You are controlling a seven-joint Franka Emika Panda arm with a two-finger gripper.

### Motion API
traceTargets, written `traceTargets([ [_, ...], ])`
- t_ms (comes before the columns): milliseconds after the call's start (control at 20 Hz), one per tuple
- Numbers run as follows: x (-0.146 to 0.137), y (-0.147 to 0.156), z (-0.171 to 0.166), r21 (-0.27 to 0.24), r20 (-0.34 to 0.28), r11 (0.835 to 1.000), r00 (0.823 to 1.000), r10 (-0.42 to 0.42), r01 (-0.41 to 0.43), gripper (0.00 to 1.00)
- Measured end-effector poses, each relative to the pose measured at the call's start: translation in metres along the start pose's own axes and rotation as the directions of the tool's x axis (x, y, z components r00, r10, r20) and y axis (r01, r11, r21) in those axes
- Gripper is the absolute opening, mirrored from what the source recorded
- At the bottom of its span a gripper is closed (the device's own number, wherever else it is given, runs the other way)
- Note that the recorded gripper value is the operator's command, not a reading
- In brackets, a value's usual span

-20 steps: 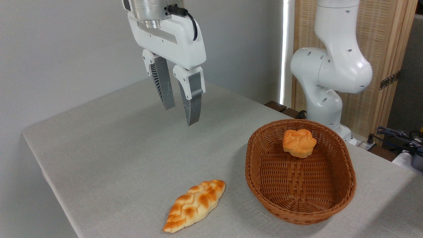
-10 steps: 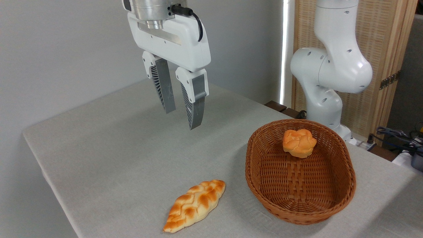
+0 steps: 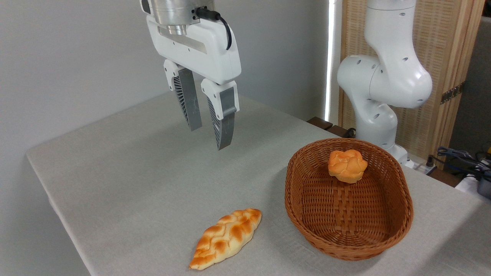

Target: Put bread into the basket

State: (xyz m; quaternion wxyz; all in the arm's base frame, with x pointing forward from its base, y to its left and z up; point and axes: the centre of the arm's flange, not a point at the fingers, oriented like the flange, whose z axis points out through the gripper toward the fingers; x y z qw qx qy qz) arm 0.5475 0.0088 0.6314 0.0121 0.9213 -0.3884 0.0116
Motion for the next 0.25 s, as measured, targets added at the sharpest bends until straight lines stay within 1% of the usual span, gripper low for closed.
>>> traceTargets([
  [250,0.0011,0.0006,0.0007,-0.001,0.001,1.0,1.0,0.002,-0.002,1.0],
])
